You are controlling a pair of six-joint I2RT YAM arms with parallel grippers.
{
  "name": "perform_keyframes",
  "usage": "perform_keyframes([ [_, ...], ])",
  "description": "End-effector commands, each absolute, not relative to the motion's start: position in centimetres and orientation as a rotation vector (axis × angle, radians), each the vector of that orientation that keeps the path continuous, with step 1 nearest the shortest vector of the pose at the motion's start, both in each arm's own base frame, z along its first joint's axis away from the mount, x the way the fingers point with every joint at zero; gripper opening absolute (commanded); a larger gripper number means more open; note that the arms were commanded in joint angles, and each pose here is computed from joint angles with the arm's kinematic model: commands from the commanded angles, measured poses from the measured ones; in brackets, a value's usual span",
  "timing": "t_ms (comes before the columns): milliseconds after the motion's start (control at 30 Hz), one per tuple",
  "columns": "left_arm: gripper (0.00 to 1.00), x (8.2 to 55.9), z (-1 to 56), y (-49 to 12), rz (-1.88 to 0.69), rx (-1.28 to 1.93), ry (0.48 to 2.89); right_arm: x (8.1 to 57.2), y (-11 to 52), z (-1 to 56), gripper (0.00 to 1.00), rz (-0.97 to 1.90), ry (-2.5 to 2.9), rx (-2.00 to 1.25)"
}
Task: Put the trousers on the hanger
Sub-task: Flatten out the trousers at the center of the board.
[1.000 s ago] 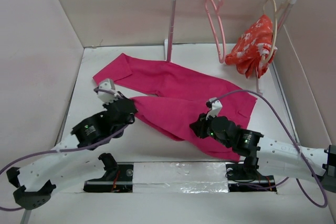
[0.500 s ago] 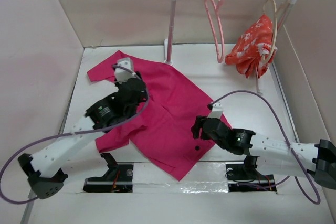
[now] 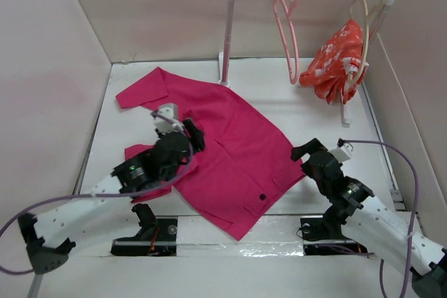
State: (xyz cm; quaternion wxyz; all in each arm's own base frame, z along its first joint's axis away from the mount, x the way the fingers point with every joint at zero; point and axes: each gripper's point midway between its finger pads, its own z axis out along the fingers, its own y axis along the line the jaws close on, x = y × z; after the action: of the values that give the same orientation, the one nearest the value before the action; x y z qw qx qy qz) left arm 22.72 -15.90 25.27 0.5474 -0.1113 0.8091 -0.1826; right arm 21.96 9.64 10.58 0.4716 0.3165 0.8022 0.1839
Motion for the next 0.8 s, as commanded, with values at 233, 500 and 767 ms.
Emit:
perform_keyframes([
  [233, 0.51, 20.2, 21.0, -24.8, -0.524, -0.091, 1.959, 23.2, 5.2, 8.6, 0.97, 0.351, 1.946, 1.015],
  [500, 0.51, 19.5, 22.4, -23.6, -0.667, -0.099, 1.830, 22.7, 7.8, 7.5, 0.75, 0.464, 2.163, 0.927],
  [767, 0.51, 19.2, 23.9, -20.4, -0.697, -0.136, 1.728, 22.3, 9.8, 5.7, 0.50, 0.533, 2.325, 0.893],
])
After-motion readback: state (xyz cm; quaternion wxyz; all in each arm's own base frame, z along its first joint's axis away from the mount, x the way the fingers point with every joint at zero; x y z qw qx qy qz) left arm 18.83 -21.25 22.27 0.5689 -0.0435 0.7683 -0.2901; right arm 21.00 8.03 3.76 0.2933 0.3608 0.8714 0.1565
